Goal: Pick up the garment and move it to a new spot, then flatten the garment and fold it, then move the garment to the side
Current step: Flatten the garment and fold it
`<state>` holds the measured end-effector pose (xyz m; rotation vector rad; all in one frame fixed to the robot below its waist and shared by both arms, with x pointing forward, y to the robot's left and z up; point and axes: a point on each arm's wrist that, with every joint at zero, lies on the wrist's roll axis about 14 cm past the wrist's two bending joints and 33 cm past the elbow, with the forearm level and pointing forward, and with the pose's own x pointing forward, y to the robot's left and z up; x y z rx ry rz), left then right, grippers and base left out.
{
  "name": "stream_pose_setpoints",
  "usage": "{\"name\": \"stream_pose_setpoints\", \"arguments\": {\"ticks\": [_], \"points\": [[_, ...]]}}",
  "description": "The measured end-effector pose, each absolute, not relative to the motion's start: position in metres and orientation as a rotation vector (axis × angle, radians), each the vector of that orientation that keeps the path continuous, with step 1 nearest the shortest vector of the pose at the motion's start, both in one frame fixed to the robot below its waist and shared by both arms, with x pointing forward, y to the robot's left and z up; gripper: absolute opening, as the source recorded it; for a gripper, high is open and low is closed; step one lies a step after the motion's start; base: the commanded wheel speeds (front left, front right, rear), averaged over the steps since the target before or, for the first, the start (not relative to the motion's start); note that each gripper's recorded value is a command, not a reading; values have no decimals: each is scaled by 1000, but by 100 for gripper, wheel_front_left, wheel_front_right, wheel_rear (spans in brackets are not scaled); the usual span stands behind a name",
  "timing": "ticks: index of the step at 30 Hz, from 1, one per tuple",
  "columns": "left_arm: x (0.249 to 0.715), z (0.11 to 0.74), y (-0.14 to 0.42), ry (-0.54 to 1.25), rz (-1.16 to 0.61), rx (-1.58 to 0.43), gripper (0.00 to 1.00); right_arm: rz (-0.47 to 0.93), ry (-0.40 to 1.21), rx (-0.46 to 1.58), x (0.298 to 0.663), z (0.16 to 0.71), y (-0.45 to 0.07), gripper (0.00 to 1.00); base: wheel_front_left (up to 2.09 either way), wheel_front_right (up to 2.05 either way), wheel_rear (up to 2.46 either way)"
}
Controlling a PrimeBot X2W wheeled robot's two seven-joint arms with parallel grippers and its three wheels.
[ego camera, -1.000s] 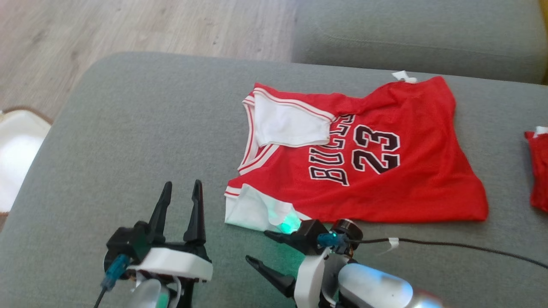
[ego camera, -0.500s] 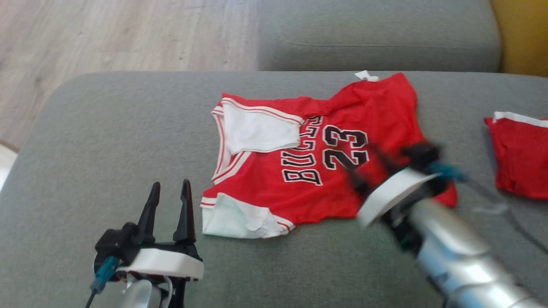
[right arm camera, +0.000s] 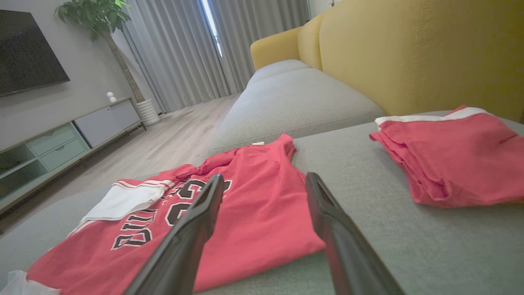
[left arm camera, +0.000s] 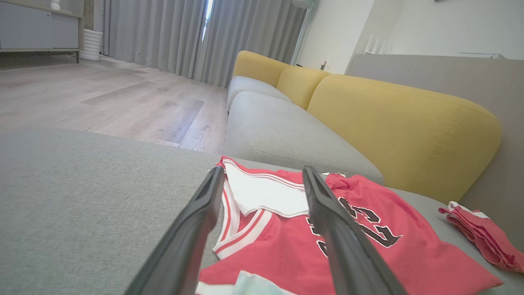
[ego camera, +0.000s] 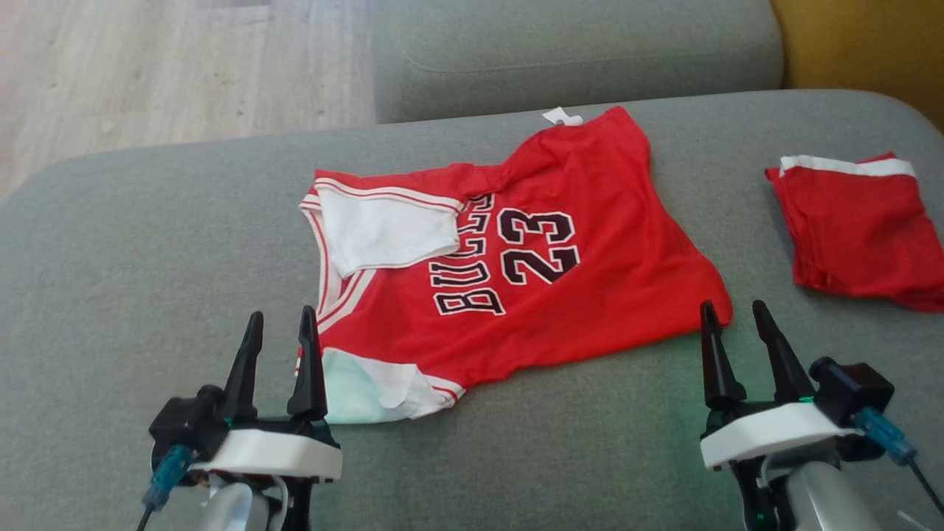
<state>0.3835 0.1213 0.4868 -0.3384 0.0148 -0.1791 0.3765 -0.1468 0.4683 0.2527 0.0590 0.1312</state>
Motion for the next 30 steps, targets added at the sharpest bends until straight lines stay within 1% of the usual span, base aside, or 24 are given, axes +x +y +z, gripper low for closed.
{"name": "stream_pose_setpoints", "arguments": {"ticks": [2,11,16,19,22,26,29,30], "points": [[385,485,117,22,-189,-339,100,112,60,249,373,466,-153,100,0,0,0],[391,474,107,57,-219,-341,100,90,34,269,378,473,-159,100,0,0,0],[411,474,85,70,-305,-282,100,79,50,270,384,466,-162,100,0,0,0],[434,478,68,93,-381,-217,100,72,58,269,391,463,-164,100,0,0,0],[458,470,52,173,-468,-91,100,64,64,267,399,460,-167,100,0,0,0],[478,442,36,318,-565,74,100,38,67,277,411,455,-175,100,0,0,0],[486,411,27,427,-624,168,100,6,89,285,416,445,-185,100,0,0,0],[488,406,26,439,-635,181,100,-1,96,286,416,442,-187,100,0,0,0]]}}
